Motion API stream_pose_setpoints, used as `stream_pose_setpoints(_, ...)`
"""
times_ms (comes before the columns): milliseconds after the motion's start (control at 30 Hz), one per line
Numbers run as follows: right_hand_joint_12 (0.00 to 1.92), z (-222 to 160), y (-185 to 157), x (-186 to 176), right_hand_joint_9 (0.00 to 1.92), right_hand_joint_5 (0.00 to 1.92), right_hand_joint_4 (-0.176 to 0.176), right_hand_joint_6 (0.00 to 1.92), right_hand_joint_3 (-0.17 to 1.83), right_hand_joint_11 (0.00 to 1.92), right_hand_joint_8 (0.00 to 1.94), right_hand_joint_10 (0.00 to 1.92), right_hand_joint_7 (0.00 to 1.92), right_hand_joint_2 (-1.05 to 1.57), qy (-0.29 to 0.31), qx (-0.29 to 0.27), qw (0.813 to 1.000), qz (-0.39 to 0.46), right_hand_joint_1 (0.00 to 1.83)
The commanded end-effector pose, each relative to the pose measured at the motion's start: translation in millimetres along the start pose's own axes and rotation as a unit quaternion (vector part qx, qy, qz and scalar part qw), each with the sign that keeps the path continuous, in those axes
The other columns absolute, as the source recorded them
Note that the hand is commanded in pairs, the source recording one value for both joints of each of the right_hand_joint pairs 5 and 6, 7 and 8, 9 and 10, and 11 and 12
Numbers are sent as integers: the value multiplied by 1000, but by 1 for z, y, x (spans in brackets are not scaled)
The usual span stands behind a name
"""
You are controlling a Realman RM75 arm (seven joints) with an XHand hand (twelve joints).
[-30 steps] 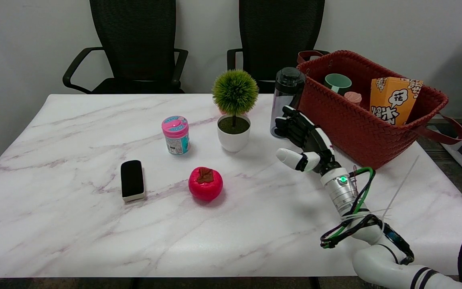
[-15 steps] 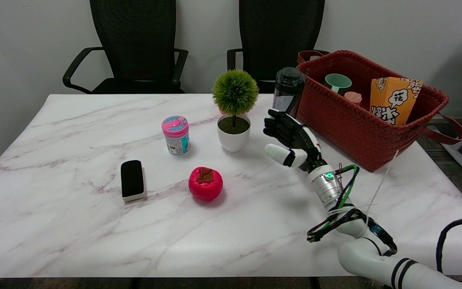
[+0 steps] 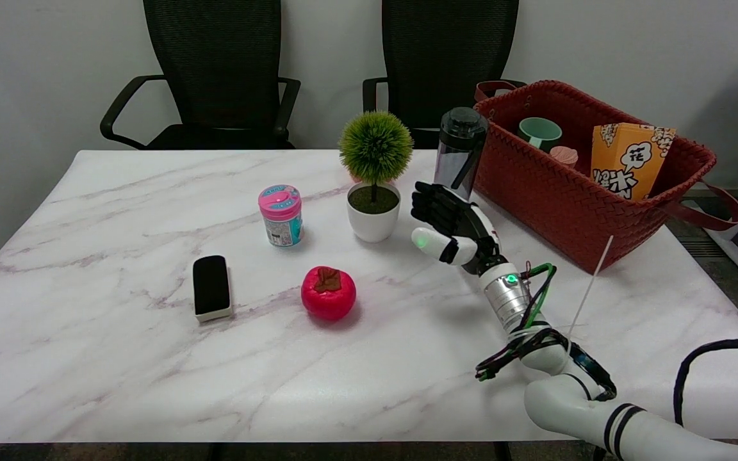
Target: Pick up the potted plant.
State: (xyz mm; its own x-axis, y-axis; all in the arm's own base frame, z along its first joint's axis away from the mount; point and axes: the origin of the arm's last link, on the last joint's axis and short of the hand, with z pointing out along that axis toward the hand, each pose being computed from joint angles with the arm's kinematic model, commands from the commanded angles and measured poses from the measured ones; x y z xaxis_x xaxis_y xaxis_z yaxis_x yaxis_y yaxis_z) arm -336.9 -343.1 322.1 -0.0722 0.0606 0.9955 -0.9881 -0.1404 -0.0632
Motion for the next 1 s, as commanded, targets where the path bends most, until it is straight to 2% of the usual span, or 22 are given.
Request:
stream_pose_setpoints(33,425,18,13,-7,442,469,0,469,1010,425,477,442,477,-110,9,-24,1000,14,1078)
stream_pose_setpoints(567,406,38,5,-17,445,471,0,471,1010,406,479,445,479,-114,0,-25,1000,17,1077)
stream_pose_setpoints(1000,310,57,-3,-29,475,413,0,413,957,310,494,475,494,-97,-36,-31,999,-24,1079)
